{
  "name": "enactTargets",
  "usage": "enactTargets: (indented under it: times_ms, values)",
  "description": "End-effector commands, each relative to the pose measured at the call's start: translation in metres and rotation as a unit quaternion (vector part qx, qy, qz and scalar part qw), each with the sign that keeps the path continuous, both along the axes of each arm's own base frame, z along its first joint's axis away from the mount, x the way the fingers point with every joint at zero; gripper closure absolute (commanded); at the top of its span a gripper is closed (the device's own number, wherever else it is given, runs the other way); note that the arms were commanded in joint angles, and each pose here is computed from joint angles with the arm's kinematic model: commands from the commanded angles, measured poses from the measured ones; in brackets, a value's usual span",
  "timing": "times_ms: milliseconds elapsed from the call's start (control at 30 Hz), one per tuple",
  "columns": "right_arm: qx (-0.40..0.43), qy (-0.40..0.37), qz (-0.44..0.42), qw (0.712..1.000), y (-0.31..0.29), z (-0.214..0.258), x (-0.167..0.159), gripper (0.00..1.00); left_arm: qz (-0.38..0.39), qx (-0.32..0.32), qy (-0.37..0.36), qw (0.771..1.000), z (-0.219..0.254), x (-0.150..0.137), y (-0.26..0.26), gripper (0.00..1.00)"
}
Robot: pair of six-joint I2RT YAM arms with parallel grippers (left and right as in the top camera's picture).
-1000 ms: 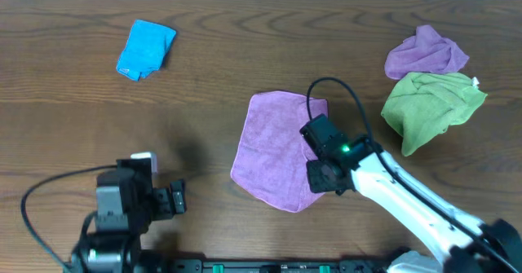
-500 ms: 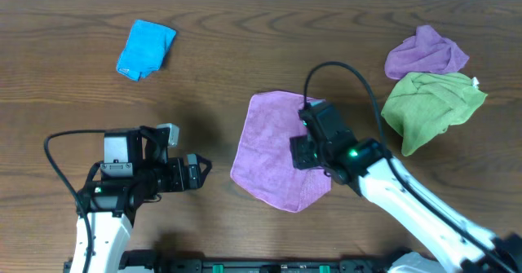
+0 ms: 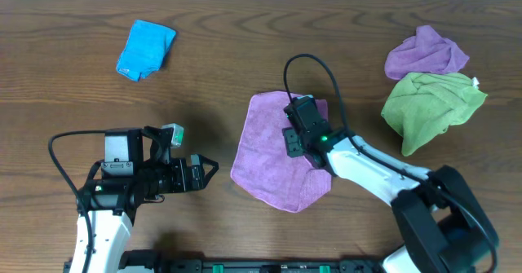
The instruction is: Fold the cloth
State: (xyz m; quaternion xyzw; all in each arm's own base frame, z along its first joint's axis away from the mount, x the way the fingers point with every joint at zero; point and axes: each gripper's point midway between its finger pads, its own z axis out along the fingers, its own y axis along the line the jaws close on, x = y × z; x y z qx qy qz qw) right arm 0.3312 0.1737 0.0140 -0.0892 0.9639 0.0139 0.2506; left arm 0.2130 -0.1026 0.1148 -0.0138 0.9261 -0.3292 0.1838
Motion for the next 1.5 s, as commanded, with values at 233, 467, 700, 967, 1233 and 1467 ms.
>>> enactTargets:
  times_ms: [233, 467, 700, 967, 1233, 1467]
  values:
    - [-0.001, -0.085, -0.038, 0.996, -0.015, 0.03, 0.047, 0.45, -0.005, -0.009, -0.003, 1.0, 0.007, 0.001, -0.004, 0.05]
    - [0.009, -0.074, -0.033, 0.997, -0.011, 0.018, 0.049, 0.46, -0.005, -0.009, -0.003, 1.0, 0.007, 0.001, -0.004, 0.05]
    - [0.007, -0.069, -0.034, 0.997, -0.008, 0.006, 0.054, 0.47, -0.003, -0.01, -0.001, 1.0, 0.007, 0.001, -0.004, 0.05]
    - [0.01, -0.081, -0.036, 0.996, -0.003, 0.013, 0.065, 0.82, -0.002, -0.01, 0.0, 1.0, 0.007, 0.001, -0.004, 0.05]
    - [-0.005, -0.078, -0.043, 0.996, -0.005, 0.025, 0.071, 0.99, -0.002, -0.01, -0.001, 1.0, 0.007, 0.001, -0.003, 0.05]
    - [-0.066, -0.063, -0.103, 0.99, -0.038, 0.027, 0.058, 0.99, -0.002, -0.01, -0.007, 1.0, 0.008, 0.004, -0.003, 0.05]
